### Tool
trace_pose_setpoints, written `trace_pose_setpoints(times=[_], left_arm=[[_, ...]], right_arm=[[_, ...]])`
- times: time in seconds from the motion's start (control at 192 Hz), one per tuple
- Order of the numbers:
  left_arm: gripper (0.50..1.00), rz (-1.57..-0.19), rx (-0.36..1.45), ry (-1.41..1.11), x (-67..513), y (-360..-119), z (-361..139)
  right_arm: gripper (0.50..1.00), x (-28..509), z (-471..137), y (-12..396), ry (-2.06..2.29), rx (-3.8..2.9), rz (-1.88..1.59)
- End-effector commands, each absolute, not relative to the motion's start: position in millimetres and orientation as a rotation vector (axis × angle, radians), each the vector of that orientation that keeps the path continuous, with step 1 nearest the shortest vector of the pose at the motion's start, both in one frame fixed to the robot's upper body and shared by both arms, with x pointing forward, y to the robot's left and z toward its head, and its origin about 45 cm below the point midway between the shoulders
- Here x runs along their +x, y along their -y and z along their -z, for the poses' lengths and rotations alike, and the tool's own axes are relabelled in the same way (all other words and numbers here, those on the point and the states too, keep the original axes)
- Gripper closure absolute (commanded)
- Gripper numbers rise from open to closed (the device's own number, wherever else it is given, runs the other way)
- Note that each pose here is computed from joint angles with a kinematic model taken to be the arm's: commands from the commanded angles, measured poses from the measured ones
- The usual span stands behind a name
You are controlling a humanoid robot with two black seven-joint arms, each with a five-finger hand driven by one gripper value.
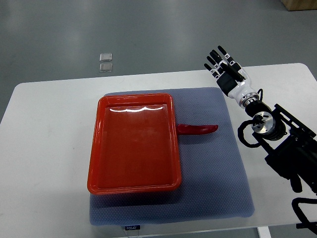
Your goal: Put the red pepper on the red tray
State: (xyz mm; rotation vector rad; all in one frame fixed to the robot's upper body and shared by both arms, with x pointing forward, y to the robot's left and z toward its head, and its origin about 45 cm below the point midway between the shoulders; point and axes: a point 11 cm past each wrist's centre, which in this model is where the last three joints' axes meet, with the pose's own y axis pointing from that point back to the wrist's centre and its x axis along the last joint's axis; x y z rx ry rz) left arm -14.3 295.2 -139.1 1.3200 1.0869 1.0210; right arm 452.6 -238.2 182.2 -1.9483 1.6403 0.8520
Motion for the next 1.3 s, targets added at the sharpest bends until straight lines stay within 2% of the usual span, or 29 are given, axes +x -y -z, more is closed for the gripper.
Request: trace_pose_setpoints(times=[0.0,0.208,0.349,0.479,0.578,0.667,0.802,1.057,1.297], left_arm=[[0.5,-1.021,1.321,-1.089,-14.3,-295.3,139.1],[0.5,-1.023,1.32,-1.089,-14.2,-295.2,139.1],[0.5,-1.024,1.319,-1.09,-14.0,-295.2,139.1],[0.5,-1.024,1.319,-1.09,-14.0,-295.2,139.1],[0.5,-1.024,1.319,-1.09,-14.0,-295.2,139.1],[0.5,-1.022,1.317,-1.092,-14.3,-294.2,139.0],[0.5,-1.022,1.317,-1.092,-14.3,-294.2,139.0],[0.5,-1.026,1.316,-1.095,-14.1,-294.7,139.0],[0.5,-1.027,1.315,-1.095,-13.9,-294.6,139.0]], right_arm=[[0.585,452.0,-181.3,238.0,-1.641,-1.948,-0.855],[0.585,452.6,-183.6,235.3,-1.636,-1.997,-0.825],[0.583,451.8,-191.3,235.3,-1.65,-2.25,-0.644],[0.585,451.1,-212.6,222.9,-1.563,-2.67,-0.275],[0.585,447.5,-219.5,224.9,-1.455,-3.102,0.195],[0.585,436.5,-211.2,222.4,-1.184,-3.519,0.675],[0.585,440.7,-222.2,226.1,-1.011,-3.71,1.029],[0.587,443.7,-218.1,210.1,-1.055,-3.709,1.1],[0.587,424.4,-193.3,202.9,-1.013,-3.726,0.987]])
